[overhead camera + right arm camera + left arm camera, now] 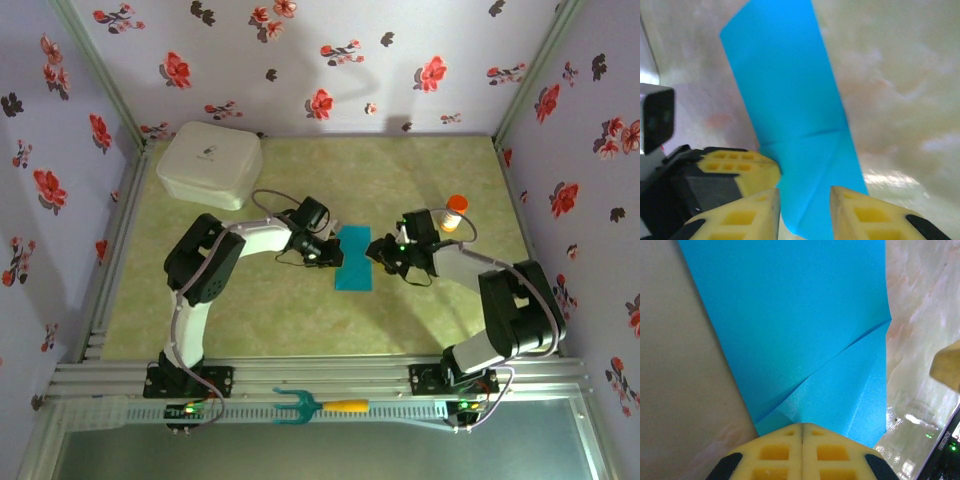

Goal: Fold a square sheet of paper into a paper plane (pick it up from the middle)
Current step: Fold the triangle a second time at the center of the table.

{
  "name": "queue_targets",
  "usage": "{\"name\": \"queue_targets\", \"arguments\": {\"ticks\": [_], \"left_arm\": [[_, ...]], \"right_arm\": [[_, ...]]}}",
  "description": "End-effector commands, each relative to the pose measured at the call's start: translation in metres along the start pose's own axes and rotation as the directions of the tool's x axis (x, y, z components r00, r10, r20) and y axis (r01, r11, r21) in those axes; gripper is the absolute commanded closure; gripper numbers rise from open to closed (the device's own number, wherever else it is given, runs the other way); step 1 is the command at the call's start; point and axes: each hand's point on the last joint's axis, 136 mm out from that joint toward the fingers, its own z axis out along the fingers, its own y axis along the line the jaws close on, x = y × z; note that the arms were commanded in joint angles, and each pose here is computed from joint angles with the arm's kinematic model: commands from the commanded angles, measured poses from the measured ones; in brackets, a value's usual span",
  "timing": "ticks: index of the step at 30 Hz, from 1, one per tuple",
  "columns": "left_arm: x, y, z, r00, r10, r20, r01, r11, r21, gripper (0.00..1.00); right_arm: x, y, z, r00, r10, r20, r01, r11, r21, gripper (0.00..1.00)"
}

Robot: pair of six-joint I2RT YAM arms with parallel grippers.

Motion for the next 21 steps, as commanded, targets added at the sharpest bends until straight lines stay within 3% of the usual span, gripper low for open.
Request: {"name": "queue_targets", "arguments": {"ticks": [1, 9, 21], "left_arm": [[0.013, 0.012, 0.005, 1.000, 0.004, -0.026, -0.005, 0.999, -0.042, 0.98], [0.021, -0.003, 0.011, 0.999, 0.014, -0.039, -0.016, 0.998, -0.062, 0.98], [0.019, -0.003, 0.008, 1.000, 0.013, -0.020, -0.015, 0.996, -0.083, 0.98]], "right_arm": [[0.020, -0.020, -0.003, 0.998, 0.063, -0.031, -0.060, 0.996, 0.067, 0.65], [0.044, -0.020, 0.006, 0.995, 0.070, -0.075, -0.061, 0.991, 0.115, 0.60], [0.052, -0.040, -0.001, 0.993, 0.115, -0.035, -0.105, 0.974, 0.202, 0.57]]}}
